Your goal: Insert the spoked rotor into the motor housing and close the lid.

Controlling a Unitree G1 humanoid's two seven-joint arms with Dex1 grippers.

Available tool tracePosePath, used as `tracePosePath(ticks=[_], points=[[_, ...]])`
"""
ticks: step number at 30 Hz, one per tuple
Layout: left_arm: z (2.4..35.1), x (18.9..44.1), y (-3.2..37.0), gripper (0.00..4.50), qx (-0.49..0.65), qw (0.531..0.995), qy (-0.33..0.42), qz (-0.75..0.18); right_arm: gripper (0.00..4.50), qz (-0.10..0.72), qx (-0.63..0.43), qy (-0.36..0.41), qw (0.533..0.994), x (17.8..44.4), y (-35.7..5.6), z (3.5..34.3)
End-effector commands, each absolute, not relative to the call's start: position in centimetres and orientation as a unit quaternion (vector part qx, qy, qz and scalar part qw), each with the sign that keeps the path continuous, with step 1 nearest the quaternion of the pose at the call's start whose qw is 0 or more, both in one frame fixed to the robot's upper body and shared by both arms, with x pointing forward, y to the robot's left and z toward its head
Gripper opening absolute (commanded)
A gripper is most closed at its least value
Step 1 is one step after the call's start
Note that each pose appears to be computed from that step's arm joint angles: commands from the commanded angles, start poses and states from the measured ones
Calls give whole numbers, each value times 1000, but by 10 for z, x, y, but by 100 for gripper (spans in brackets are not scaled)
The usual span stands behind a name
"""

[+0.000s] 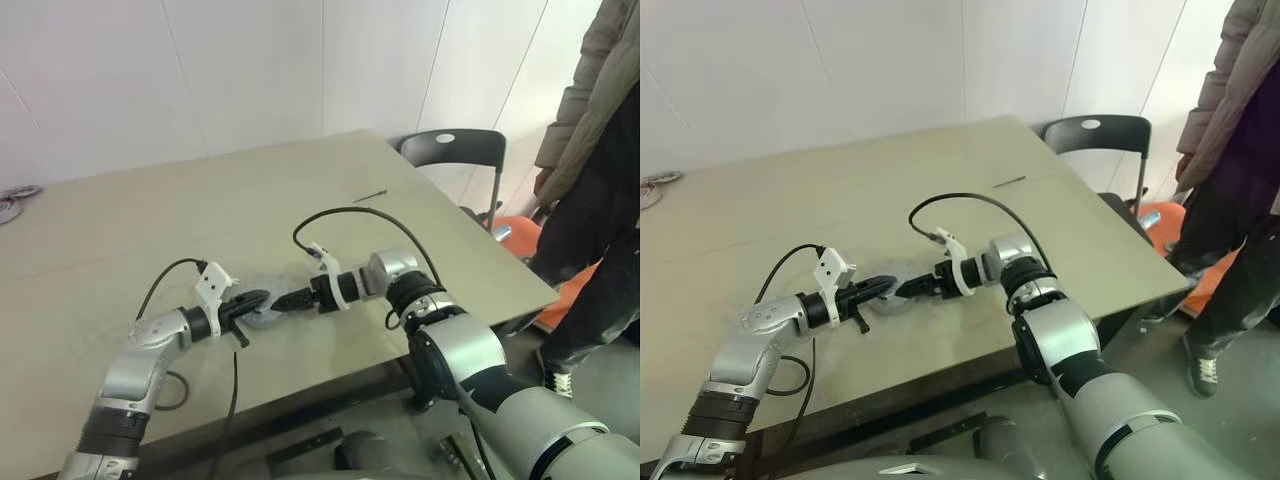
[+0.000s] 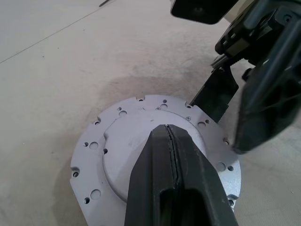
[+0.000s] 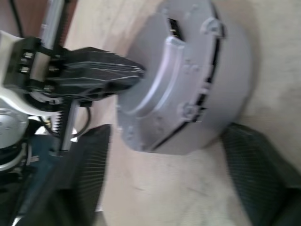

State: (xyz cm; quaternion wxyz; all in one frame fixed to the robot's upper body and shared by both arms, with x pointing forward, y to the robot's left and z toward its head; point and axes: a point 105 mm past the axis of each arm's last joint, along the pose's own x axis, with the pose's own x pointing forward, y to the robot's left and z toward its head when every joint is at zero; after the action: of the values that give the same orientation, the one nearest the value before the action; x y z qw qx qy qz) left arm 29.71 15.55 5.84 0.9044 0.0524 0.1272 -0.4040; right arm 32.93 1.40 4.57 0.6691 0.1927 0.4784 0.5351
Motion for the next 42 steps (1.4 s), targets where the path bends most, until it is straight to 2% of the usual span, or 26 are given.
tracePosePath(ticks=[1,11,12,16,25,29,35,38,42], points=[[44,293,154,0,47,898,157,-407,262,571,193,454,657,326,35,59],[44,293,154,0,46,899,157,-407,262,557,188,448,674,331,34,54],[44,293,154,0,46,899,157,-408,229,556,190,446,675,331,34,55],[44,292,154,0,45,898,156,-408,165,556,187,447,675,331,33,54],[49,294,157,0,43,899,153,-407,158,543,169,449,689,333,30,46],[83,295,159,0,15,896,129,-424,158,542,168,448,691,334,30,45],[161,287,168,0,-20,877,87,-472,158,537,160,447,698,335,29,41],[173,281,181,0,-7,876,100,-472,158,537,159,446,698,335,30,41],[171,276,198,0,1,883,125,-452,158,536,160,447,698,334,31,39]])
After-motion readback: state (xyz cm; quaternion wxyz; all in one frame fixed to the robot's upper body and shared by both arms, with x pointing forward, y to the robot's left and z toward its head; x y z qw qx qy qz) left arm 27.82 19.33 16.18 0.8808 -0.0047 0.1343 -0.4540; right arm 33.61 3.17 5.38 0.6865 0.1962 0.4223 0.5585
